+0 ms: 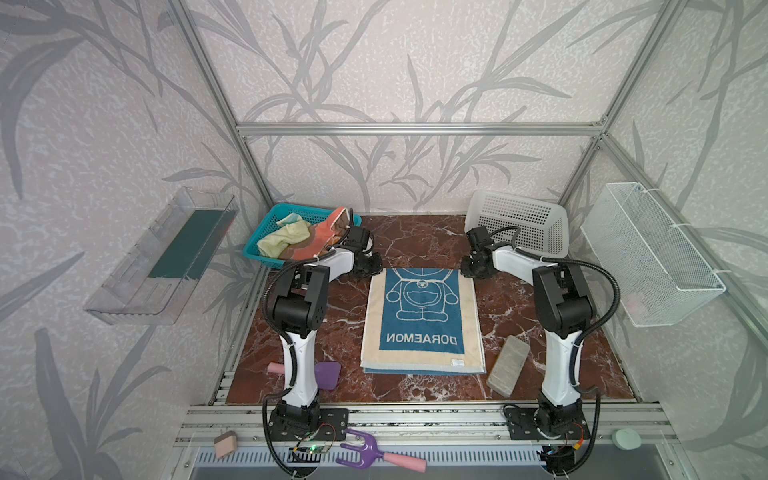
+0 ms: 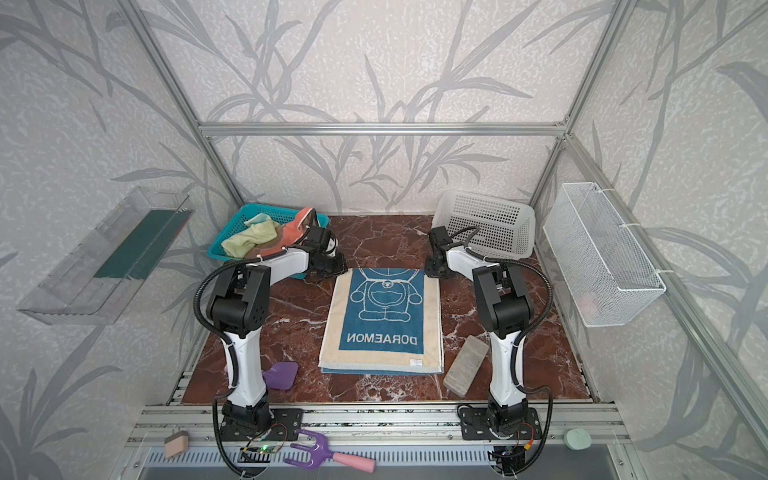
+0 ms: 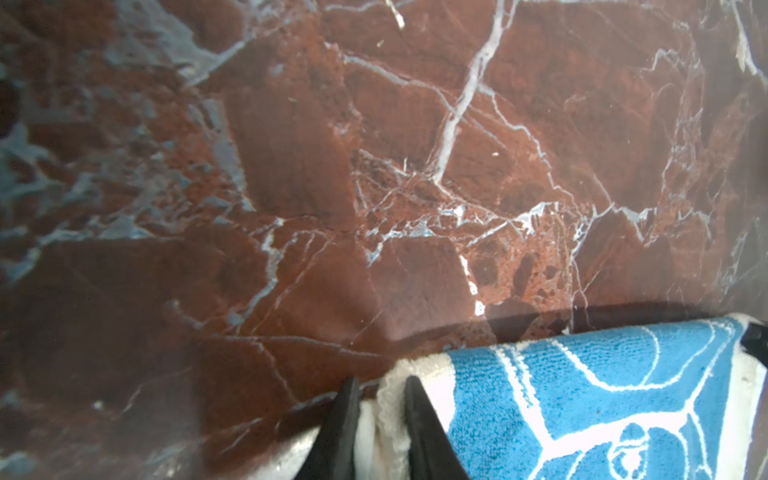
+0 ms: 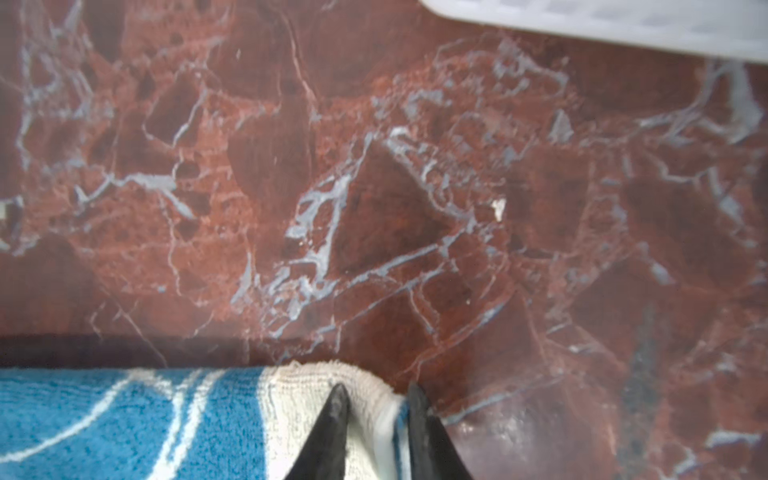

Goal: Fold and stack the towels

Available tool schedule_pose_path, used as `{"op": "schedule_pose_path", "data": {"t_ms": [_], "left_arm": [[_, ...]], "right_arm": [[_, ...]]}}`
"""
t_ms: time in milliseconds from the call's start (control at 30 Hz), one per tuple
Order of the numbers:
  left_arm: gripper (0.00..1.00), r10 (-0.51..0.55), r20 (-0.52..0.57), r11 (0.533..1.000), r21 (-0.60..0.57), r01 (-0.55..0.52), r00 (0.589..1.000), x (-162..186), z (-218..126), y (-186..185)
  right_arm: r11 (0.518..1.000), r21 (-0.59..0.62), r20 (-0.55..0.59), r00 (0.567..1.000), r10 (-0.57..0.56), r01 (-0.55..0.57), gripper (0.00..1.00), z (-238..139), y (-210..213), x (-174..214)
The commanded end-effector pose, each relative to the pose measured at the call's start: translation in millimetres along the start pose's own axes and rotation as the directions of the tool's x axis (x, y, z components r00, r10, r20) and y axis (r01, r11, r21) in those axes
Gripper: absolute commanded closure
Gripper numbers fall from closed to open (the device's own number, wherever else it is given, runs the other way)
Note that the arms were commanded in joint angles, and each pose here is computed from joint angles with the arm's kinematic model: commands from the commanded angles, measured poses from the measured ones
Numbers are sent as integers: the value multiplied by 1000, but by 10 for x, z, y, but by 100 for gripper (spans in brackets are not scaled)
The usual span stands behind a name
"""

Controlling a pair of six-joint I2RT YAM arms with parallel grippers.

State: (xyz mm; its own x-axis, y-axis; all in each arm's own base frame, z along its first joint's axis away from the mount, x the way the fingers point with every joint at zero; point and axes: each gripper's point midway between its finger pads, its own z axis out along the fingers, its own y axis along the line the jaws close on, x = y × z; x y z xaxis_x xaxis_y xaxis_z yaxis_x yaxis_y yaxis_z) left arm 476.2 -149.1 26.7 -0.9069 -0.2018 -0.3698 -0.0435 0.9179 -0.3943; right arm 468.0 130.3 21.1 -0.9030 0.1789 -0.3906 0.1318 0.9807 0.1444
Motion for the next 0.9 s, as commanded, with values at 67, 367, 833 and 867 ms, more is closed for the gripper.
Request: {"op": "schedule_pose_path", "data": {"t_ms": [67, 367, 833, 867], "left_arm": [[81, 13, 8, 1000, -9, -13, 1000, -11, -181, 11], [100, 75, 58, 989, 125, -82, 996, -82, -398, -229], [100, 104, 230, 935, 309, -174, 968, -255, -1033, -565], [100, 103, 229, 935, 311, -173, 968, -221, -1048, -555]], "right_arm": [[1000, -24, -13, 1000, -4, 3, 84, 62, 24, -46], [991, -120, 66, 996, -54, 61, 100, -193, 180, -170], [932, -335, 246, 968, -57, 140, 100, -1002, 327, -330], [928, -348, 242, 969, -51, 136, 100, -1030, 317, -305]]}}
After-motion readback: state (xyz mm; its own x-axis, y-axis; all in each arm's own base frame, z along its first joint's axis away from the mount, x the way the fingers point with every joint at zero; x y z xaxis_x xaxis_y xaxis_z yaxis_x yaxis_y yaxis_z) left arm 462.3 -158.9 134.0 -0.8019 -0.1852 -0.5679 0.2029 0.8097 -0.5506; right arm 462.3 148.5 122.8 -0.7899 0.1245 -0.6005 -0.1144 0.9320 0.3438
